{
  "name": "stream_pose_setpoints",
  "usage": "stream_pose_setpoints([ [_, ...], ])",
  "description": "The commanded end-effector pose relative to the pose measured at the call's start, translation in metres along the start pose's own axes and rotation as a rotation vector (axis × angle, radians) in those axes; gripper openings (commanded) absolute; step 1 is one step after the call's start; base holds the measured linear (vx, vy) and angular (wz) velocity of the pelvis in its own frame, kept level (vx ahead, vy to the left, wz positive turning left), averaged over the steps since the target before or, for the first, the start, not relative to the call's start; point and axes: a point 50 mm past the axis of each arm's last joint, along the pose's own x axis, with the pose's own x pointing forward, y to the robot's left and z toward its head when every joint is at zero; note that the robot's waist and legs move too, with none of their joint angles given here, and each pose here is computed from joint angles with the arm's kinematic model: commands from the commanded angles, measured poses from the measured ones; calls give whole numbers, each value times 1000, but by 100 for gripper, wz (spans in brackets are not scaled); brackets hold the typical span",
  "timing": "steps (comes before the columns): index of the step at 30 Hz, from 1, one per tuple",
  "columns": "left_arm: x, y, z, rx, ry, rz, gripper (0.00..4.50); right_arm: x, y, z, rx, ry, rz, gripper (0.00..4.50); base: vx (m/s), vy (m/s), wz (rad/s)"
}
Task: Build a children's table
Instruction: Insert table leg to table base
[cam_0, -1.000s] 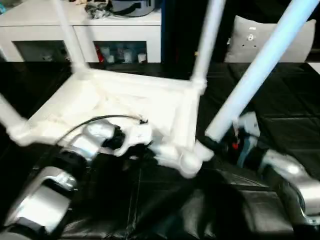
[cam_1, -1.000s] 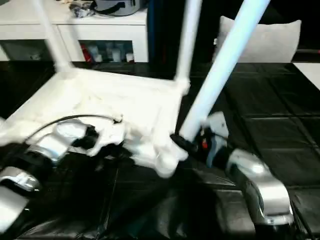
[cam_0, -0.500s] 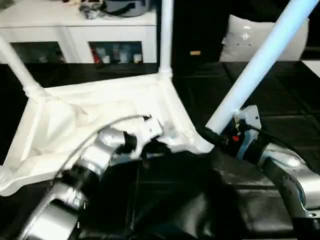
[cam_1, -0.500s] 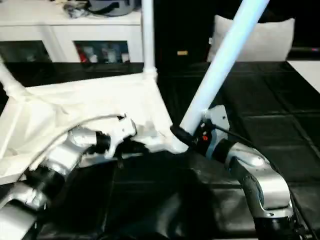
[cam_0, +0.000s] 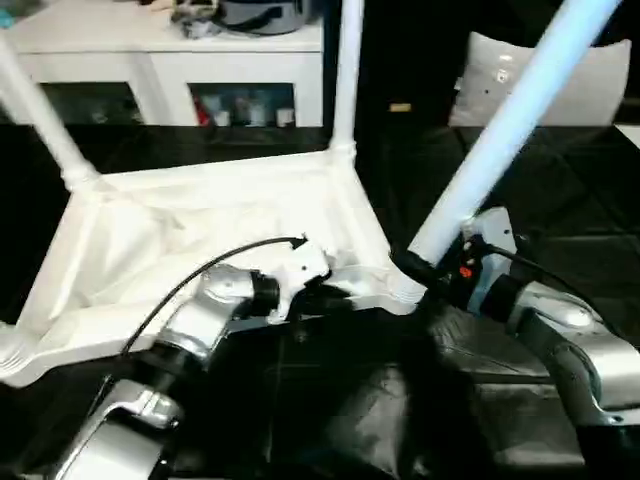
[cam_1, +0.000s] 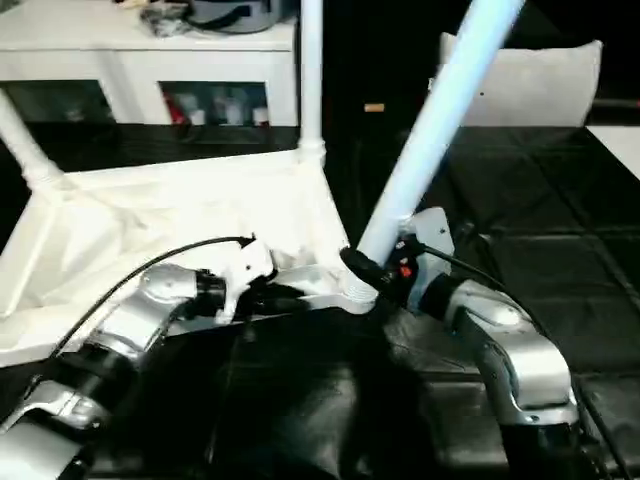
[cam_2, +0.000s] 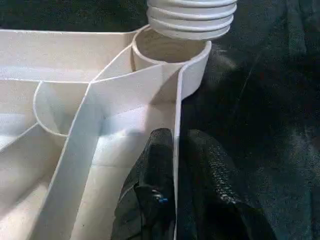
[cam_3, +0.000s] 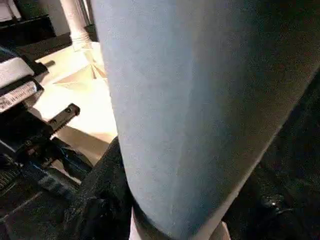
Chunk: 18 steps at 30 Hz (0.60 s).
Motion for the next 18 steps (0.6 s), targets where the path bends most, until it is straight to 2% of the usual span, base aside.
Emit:
stream_pose_setpoints([
  [1, 2, -2, -7, -14, 44, -21, 73, 0, -1, 3, -14, -8, 0, 190, 0, 0, 0],
  [12, 5, 1, -15, 6, 84, 3, 73, 2, -2, 4, -24, 6, 3, 190, 0, 0, 0],
  [13, 6, 1, -15, 4, 85, 7, 45, 3, -3, 3, -27, 15, 2, 190, 0, 0, 0],
  [16, 6, 2, -16, 5, 111, -5, 39, 4, -5, 0, -38, 69, 8, 190, 0, 0, 0],
  [18, 4, 2, -19, 34, 152, -24, 12, 5, -6, -1, -44, 107, 20, 190, 0, 0, 0],
])
